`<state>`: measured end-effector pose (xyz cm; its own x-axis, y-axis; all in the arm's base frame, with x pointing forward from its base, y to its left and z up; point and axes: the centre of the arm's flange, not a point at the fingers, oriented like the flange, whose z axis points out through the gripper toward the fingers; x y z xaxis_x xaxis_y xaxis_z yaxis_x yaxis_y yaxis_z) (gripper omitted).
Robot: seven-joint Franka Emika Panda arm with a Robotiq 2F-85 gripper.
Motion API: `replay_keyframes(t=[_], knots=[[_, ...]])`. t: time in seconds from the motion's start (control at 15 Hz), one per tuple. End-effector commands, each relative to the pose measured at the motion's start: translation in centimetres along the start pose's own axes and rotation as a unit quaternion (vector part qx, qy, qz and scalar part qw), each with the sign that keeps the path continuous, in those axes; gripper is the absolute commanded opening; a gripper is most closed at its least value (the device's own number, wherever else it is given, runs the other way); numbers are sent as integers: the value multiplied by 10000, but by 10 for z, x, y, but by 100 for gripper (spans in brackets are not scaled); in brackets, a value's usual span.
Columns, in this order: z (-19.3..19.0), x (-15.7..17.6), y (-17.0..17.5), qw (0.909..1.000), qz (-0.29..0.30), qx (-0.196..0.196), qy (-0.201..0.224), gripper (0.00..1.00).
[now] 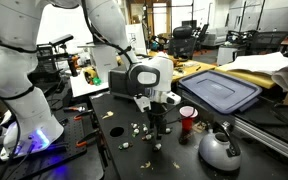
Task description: Put two pieces of candy in the red cup.
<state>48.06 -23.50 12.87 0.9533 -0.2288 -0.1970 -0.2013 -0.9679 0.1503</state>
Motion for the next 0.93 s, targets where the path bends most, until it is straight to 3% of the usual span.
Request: replay_keyframes(t=[0.0, 0.87], knots=[[0, 5, 4, 9999, 95, 93, 71, 100], [2, -7, 8, 9987, 398, 313, -73, 100]])
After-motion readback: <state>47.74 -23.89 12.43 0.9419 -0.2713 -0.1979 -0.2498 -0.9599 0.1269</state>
